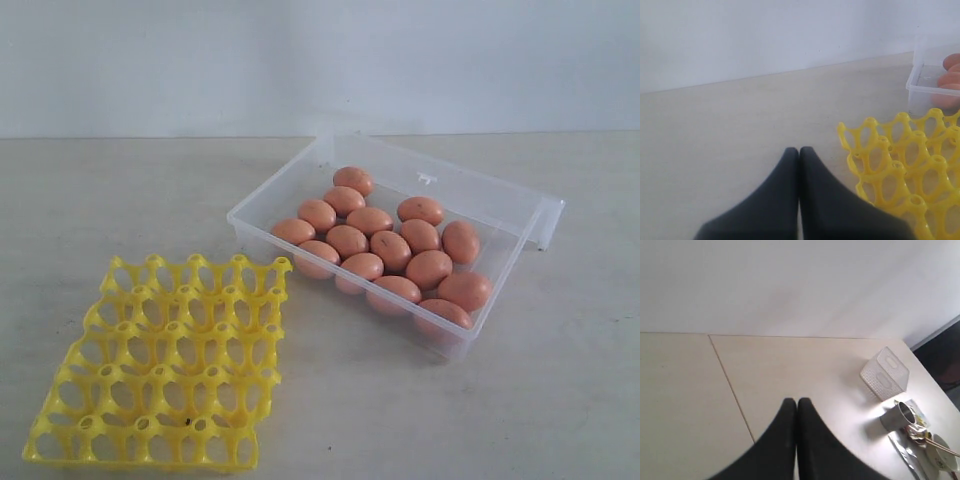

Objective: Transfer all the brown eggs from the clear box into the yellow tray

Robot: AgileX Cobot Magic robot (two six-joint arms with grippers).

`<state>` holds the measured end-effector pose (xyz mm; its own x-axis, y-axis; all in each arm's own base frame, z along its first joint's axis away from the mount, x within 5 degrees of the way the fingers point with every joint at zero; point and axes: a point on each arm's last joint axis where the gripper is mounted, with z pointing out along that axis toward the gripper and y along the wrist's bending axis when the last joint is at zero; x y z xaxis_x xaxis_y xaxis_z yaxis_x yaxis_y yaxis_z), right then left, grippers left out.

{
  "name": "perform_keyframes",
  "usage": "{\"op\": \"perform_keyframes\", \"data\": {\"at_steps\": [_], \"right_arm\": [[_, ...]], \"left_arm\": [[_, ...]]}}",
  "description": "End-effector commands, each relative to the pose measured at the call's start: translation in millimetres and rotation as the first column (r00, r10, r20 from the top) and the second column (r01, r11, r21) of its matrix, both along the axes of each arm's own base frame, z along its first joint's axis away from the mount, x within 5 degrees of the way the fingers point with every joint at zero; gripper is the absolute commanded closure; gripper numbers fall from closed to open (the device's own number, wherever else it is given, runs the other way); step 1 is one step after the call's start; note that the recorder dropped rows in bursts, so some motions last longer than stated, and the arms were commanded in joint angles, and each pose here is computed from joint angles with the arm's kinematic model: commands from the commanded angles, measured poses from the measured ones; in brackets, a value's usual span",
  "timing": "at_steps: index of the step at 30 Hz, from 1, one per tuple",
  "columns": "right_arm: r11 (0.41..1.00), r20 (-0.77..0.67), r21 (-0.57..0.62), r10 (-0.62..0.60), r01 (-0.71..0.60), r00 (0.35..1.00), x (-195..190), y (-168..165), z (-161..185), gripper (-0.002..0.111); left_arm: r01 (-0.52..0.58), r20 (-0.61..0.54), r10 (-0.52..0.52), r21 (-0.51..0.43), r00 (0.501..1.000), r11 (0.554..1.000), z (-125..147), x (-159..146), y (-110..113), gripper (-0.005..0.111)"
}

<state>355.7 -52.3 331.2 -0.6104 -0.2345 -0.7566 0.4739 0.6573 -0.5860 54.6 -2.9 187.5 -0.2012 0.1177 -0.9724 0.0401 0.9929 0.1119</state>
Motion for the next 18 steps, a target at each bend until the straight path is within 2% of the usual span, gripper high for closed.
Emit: {"op": "perform_keyframes", "data": {"at_steps": [1,5,8,10,13,15,17,18], "right_arm": [[0.996,0.025,0.039,0.084,-0.085,0.996,4,2,2,0.109],[0.99,0.08,0.091,0.103,-0.11,0.991,6,5,3,0.109],[0.973,0.211,0.2,0.069,-0.112,0.975,3,7,11,0.109],[0.942,0.336,0.302,0.04,-0.148,0.941,-2,10,22,0.109],[0.851,0.528,0.464,-0.045,-0.244,0.848,-14,16,46,0.109],[0.756,0.65,0.555,-0.134,-0.347,0.748,-24,19,64,0.109],[0.657,0.733,0.588,-0.187,-0.471,0.654,-32,25,81,0.109],[0.606,0.769,0.577,-0.177,-0.548,0.614,-36,30,90,0.109]], "left_arm": [[0.002,0.011,-0.002,0.006,1.0,1.0,0,0,0,0.111],[0.002,0.011,-0.002,0.006,1.0,1.0,0,0,0,0.111],[0.002,0.011,-0.002,0.006,1.0,1.0,0,0,0,0.111],[0.002,0.011,-0.002,0.006,1.0,1.0,0,0,0,0.111],[0.002,0.011,-0.002,0.006,1.0,1.0,0,0,0,0.111],[0.002,0.011,-0.002,0.006,1.0,1.0,0,0,0,0.111],[0.002,0.011,-0.002,0.006,1.0,1.0,0,0,0,0.111],[0.002,0.011,-0.002,0.006,1.0,1.0,0,0,0,0.111]]}}
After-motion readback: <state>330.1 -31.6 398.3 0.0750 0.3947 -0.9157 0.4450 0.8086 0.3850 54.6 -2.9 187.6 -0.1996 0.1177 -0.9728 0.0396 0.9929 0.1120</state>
